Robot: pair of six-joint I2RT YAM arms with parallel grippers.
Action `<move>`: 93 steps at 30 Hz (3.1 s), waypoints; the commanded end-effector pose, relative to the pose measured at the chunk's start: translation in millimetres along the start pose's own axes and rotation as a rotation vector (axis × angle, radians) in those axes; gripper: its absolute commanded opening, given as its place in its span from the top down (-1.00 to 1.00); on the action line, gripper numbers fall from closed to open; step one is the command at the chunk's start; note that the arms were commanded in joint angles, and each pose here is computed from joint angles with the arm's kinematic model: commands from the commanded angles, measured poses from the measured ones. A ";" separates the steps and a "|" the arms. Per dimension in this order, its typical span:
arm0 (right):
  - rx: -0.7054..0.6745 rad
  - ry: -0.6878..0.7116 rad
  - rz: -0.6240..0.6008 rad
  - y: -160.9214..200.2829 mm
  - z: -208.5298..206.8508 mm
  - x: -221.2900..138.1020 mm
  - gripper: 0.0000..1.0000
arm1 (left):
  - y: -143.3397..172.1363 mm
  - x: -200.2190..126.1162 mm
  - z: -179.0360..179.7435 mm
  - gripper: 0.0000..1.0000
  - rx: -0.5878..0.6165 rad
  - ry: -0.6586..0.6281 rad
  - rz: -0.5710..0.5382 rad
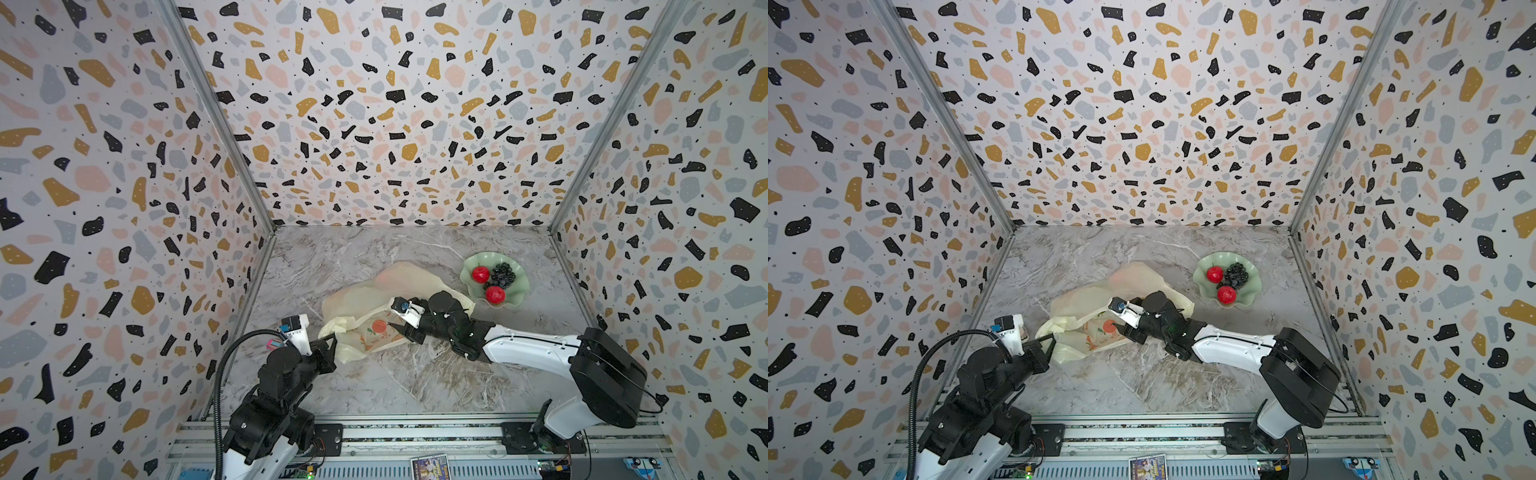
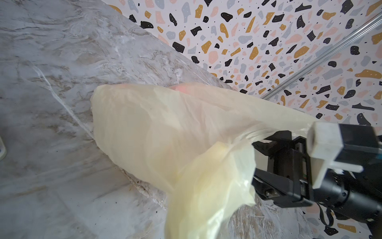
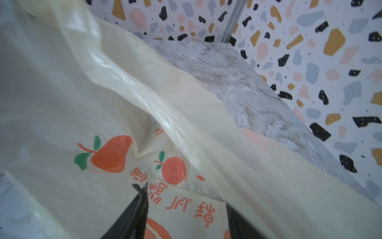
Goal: Take fruits out of the plastic bag
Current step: Adjust the plastic bag at the center of the board, then take out the fake fruit from the plastic bag.
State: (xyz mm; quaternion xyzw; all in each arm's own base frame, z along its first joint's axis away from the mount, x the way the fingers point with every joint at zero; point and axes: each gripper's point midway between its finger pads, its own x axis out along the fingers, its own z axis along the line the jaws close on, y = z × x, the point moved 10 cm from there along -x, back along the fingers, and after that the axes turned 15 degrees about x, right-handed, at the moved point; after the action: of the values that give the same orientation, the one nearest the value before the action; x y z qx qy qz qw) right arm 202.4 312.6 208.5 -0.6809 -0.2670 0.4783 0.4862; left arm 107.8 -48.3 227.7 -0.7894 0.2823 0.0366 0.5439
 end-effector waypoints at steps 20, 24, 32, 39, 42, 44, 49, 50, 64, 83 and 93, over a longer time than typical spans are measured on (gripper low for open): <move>-0.162 0.289 0.294 19.4 -52.2 94.6 -0.06 | -3.3 -7.6 -3.8 1.00 0.037 0.048 -0.057; -0.043 0.387 0.323 25.9 -72.8 100.2 -0.20 | -2.8 -7.7 -4.6 1.00 0.043 0.060 -0.054; 0.328 0.413 0.248 34.7 -104.8 93.1 -0.58 | -0.9 -7.1 -4.8 1.00 0.049 0.071 -0.045; 0.584 0.285 0.158 43.0 -119.9 95.7 -0.60 | 1.4 -4.8 -5.1 1.00 0.053 0.085 -0.029; 0.641 0.239 0.113 38.3 -118.3 96.7 -0.45 | 2.1 -2.9 -5.0 1.00 0.053 0.086 -0.019; 0.672 0.197 0.085 34.4 -115.3 98.6 -0.34 | 2.3 -2.2 -5.1 1.00 0.053 0.087 -0.015; 0.656 0.175 0.055 24.9 -101.3 108.9 -0.04 | 2.3 -2.1 -5.2 1.00 0.053 0.088 -0.014; 0.645 0.175 0.053 23.5 -99.3 112.7 -0.03 | 2.1 -2.1 -5.1 1.00 0.053 0.086 -0.016; 0.739 0.357 0.157 73.1 -123.6 106.5 -0.15 | 1.9 -2.5 -4.6 1.00 0.050 0.079 -0.021; 0.867 0.390 0.007 58.9 -105.2 34.5 -0.53 | 5.0 -5.8 -12.1 1.00 0.114 0.178 0.028; 1.071 0.485 -0.075 71.1 -119.5 47.8 -0.51 | 6.6 -4.0 -13.2 1.00 0.127 0.201 0.043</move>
State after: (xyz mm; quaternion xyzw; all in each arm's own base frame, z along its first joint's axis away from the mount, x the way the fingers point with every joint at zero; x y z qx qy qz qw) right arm 314.2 275.8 126.4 -0.4525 0.0994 0.3915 0.7950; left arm 97.5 -57.8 227.6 -0.7540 0.3479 -0.0341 0.5561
